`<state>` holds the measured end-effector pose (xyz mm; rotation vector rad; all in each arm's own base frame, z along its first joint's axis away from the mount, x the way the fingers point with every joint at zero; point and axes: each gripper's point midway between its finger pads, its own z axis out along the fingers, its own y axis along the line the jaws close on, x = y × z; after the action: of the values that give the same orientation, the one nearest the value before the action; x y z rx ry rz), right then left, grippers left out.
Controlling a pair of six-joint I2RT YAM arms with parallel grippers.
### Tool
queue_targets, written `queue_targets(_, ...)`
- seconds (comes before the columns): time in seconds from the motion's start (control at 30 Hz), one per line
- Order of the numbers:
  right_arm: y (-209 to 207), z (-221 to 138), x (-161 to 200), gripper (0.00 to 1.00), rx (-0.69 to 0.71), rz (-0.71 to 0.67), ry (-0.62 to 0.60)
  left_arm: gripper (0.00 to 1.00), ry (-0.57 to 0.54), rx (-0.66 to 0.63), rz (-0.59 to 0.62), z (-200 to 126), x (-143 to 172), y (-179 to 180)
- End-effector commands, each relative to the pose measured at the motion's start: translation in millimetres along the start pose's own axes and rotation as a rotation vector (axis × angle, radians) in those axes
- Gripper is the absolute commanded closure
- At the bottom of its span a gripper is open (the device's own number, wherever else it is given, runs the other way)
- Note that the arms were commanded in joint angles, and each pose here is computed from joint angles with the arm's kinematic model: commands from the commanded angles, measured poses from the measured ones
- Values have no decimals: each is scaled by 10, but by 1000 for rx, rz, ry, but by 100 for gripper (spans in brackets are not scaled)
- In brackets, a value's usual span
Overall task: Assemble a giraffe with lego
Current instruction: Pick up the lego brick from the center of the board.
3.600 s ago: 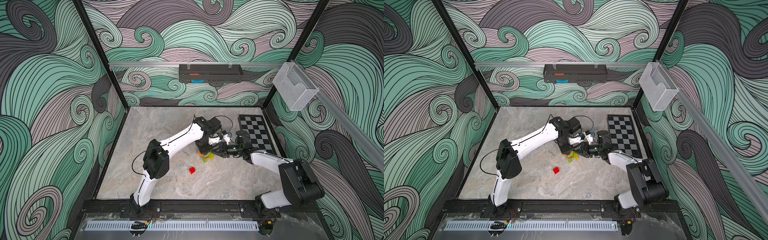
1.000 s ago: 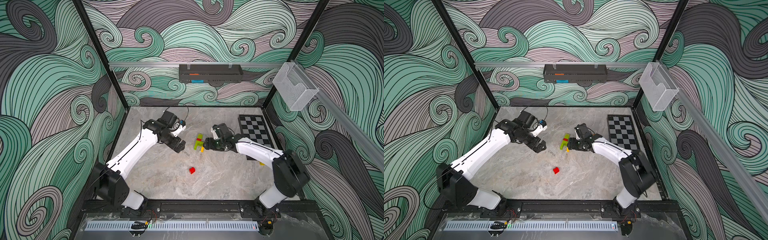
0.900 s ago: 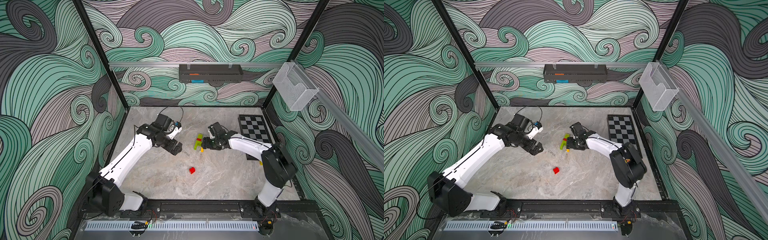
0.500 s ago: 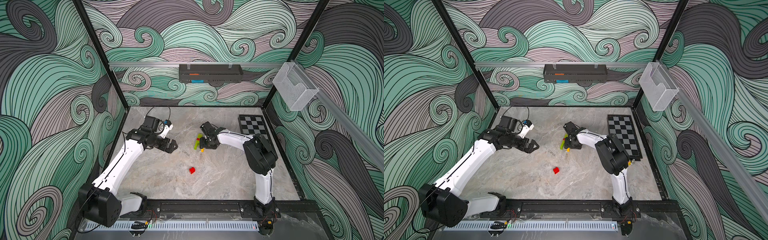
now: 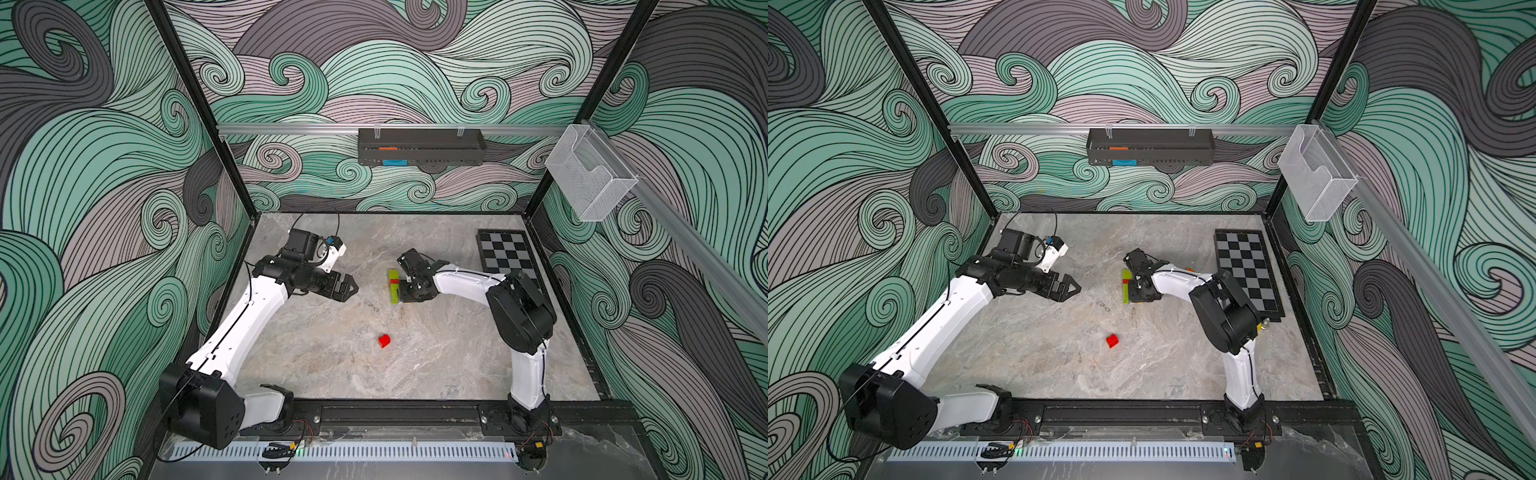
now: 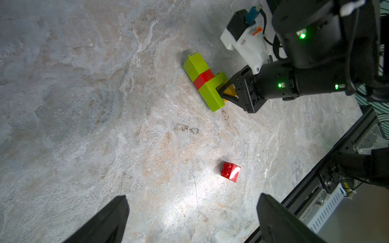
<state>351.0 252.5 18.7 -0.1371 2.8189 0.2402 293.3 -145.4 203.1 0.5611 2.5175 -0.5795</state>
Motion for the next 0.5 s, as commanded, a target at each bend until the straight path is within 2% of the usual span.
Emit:
queue_targets(0.0,174,-381,-189,99,-101,-63,-127,1,-36,58,18,-94,-229,-108)
queue_targets(0.2,236,-969,-212,100,-228,-135,-316,1,-59,198,58,-128,-497,-343)
queue_targets(0.33,274,-1352,-126,100,-320,-203,-433,1,-13,340,57,6,-596,-545)
queue_targets(0.47,258,-1665,-27,100,-365,-269,-542,1,26,467,111,60,-629,-844)
